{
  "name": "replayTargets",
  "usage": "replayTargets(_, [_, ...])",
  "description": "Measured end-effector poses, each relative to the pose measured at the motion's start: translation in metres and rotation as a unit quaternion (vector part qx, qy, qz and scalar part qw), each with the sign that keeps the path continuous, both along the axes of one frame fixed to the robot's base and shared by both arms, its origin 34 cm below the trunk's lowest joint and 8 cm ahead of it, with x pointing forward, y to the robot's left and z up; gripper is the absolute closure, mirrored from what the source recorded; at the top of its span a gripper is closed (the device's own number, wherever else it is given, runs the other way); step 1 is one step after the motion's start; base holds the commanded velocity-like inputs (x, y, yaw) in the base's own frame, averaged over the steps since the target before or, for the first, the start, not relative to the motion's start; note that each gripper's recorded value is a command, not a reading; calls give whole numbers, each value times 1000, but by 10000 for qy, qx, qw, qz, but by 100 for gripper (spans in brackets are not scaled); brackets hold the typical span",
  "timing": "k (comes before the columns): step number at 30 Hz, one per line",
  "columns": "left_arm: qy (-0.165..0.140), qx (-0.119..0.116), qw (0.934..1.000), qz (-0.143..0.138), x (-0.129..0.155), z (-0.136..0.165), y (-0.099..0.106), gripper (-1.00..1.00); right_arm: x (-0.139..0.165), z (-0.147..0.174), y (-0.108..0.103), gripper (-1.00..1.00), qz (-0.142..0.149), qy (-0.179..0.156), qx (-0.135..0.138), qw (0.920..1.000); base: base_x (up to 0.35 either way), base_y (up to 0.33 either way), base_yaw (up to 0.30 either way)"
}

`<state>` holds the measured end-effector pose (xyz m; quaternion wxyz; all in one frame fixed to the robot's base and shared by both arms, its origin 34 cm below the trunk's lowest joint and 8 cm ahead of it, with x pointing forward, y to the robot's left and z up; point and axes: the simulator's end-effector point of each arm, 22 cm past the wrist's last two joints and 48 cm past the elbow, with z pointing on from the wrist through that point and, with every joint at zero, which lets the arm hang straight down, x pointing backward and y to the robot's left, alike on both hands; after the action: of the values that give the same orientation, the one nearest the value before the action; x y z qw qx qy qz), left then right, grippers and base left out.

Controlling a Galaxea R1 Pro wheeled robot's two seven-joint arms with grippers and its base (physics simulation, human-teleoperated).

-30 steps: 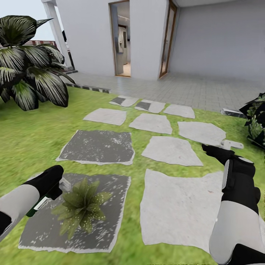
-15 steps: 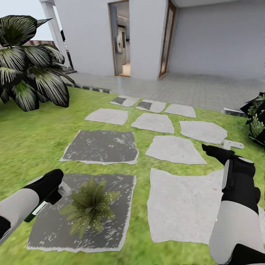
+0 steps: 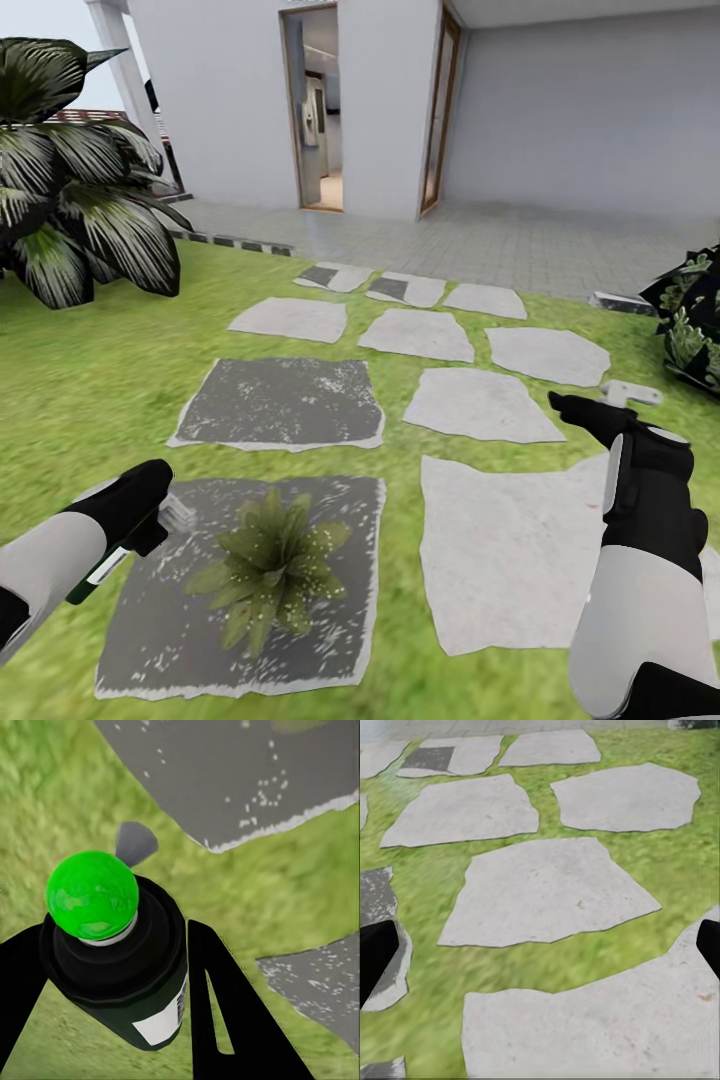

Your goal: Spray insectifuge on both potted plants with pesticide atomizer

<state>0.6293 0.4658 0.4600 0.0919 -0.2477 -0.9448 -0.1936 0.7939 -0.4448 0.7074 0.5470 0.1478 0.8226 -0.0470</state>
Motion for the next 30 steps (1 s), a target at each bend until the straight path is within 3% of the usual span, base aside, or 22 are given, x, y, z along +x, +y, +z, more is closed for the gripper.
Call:
replayTargets(6, [-1,4,10000,-2,0,0,0,100,0,0,0,-100,0,-2,3,10000,0,301,-58])
replayTargets(18, [0,-1,10000,-1,0,0,0,100,0,0,0,-100,-1,0,0,10000,0,289,-251])
replayTargets(30, [5,-3,10000,0,-1,-1,0,100,0,0,0,-100,0,0,1,10000,0,36,-214])
